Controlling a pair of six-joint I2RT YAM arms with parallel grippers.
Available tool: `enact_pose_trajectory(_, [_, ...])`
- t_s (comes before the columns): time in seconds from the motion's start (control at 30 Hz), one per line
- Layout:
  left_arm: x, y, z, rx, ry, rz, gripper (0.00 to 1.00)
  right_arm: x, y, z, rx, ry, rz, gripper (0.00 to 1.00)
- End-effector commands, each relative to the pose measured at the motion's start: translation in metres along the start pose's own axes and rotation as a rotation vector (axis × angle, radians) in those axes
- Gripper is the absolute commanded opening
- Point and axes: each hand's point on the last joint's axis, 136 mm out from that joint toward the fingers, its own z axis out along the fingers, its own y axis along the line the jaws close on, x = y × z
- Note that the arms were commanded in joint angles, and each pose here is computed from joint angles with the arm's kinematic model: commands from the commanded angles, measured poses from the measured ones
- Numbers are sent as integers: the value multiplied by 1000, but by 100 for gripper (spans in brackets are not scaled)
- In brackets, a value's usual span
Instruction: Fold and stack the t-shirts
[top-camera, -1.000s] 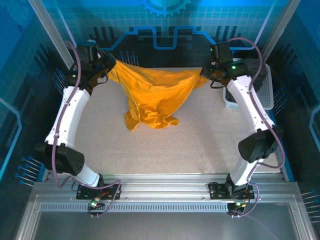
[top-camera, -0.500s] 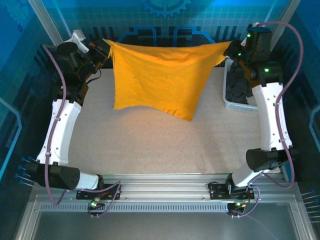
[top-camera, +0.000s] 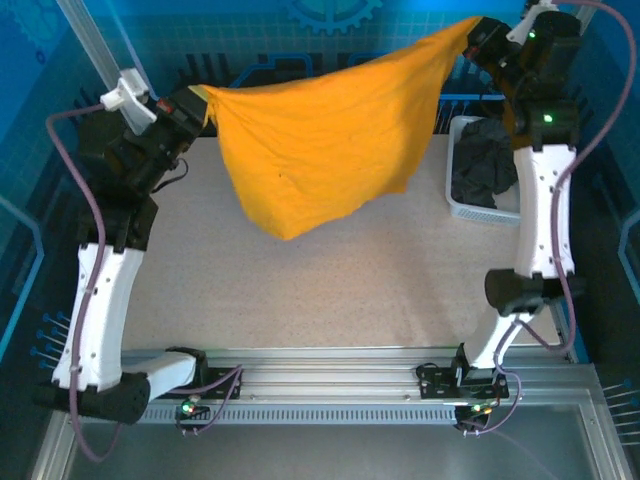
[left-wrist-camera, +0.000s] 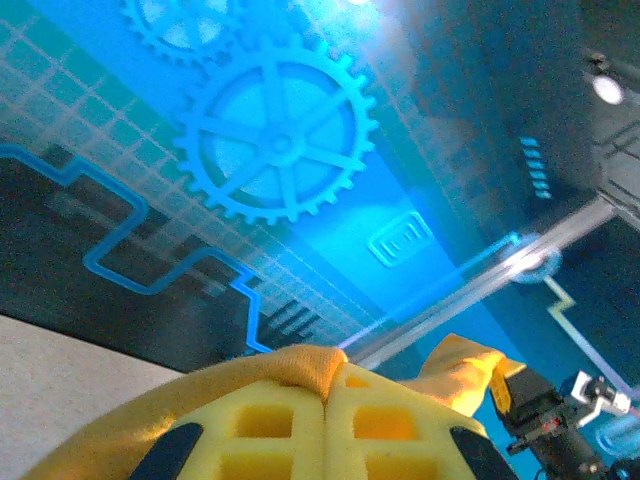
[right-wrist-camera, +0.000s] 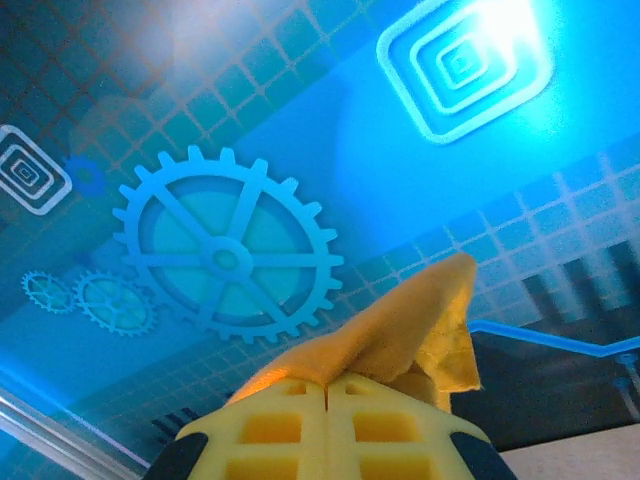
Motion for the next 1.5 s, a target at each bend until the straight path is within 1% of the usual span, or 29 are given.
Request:
enact_pose_trajectory(0.0, [1,57,45,-141,45,-79,0,34,6,42,-61,84,56,0])
enact_pose_trajectory(0.1, [-23,72,69,-155,11,-139,0,31,16,53,-92,62,65,0])
enact_pose_trajectory(0.17, [-45,68,77,-138,-30,-153,0,26,20,56,-110,40,78,0])
enact_pose_trajectory(0.2, [-55,60,78,-120,-49,-146,0,22,21,55,-115,30,79,0])
enact_pose_trajectory(0.27, [-77,41,74,-84,-91,-116,0,16,25,52,-125,11,76,0])
enact_pose_trajectory(0.33, [-91,20,64,-43,-122,-75,0,11,26,46,-128,8,73,0])
enact_pose_trajectory(0.43, [-92,-3,42,-7,-140,-18,0,9,22,32,-114,24,67,0])
enact_pose_trajectory(0.5, [-77,1,24,-26,-124,-16,0,15,18,18,-94,50,51,0])
enact_pose_trajectory(0.57, [-41,20,3,-71,-96,-15,0,36,8,-1,-62,91,37,0])
enact_pose_trajectory(0.63, [10,60,-16,-164,-41,-28,0,73,-13,-22,-12,148,42,0])
enact_pose_trajectory(0.67, [45,95,-27,-249,9,-55,0,102,-30,-35,26,191,53,0])
enact_pose_trajectory(0.7, [75,121,-38,-311,51,-72,1,131,-47,-45,63,238,69,0])
enact_pose_trajectory(0.73, [111,152,-53,-377,106,-94,10,168,-67,-57,100,299,78,0])
enact_pose_trajectory(0.77, [145,183,-68,-446,163,-123,24,204,-88,-72,151,364,92,0])
enact_pose_trajectory(0.8, [173,205,-81,-491,217,-142,34,237,-108,-84,202,431,103,5])
enact_pose_trajectory(0.83, [203,229,-97,-548,276,-168,40,275,-132,-99,261,510,112,16])
enact_pose_trajectory(0.87, [228,249,-114,-605,328,-203,43,304,-153,-114,321,574,125,30])
enact_pose_trajectory(0.9, [245,260,-126,-637,368,-229,46,325,-170,-127,378,630,134,38])
enact_pose_trajectory(0.93, [261,268,-139,-664,406,-244,49,344,-185,-139,429,685,134,43])
enact_pose_trajectory(0.97, [270,273,-151,-688,434,-243,50,359,-200,-151,488,729,121,47])
enact_pose_trajectory(1.03, [275,278,-168,-729,460,-231,52,377,-219,-168,578,804,113,50])
enact_pose_trajectory(1.1, [273,276,-177,-741,468,-208,55,384,-224,-175,610,851,100,51])
enact_pose_trajectory(1.17, [267,271,-177,-747,474,-181,56,382,-223,-177,620,853,85,51])
enact_pose_trajectory(1.3, [265,264,-160,-771,509,-189,53,377,-214,-169,579,830,50,50])
enact_pose_trajectory(1.37, [266,263,-145,-781,523,-200,52,378,-209,-162,555,835,28,47])
enact_pose_trajectory(1.47, [259,261,-118,-771,505,-176,51,383,-200,-150,518,857,15,42])
